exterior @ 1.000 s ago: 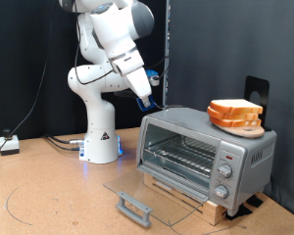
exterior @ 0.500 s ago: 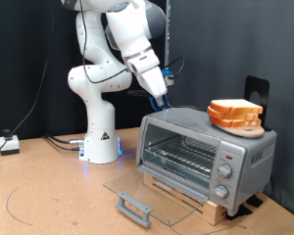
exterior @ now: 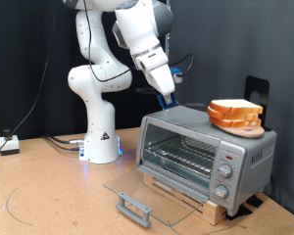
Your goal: Make a piece of toast with the oven
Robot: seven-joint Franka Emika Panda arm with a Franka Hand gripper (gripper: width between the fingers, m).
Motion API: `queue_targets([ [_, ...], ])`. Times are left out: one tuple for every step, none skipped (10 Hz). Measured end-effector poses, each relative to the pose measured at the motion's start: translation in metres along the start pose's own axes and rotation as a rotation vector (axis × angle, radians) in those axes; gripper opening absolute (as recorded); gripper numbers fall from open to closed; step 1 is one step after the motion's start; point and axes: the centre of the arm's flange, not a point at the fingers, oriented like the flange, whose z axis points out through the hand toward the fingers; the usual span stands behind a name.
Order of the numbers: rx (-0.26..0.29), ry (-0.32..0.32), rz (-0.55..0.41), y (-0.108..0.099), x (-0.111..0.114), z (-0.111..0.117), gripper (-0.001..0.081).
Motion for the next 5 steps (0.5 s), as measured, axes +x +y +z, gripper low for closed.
queue_targets([
  [0.000,-0.004,0.004,0.0007,0.0022,0.0013,0.0412],
  [0.000,-0.011,0.012,0.0017,0.0049,0.0030,0.0412],
  [-0.002,-0.018,0.017,0.0020,0.0079,0.0047,0.0412],
  [-0.004,-0.029,0.016,0.0023,0.0104,0.0071,0.0412],
  [-0.013,-0.044,0.010,0.0025,0.0118,0.0098,0.0412],
])
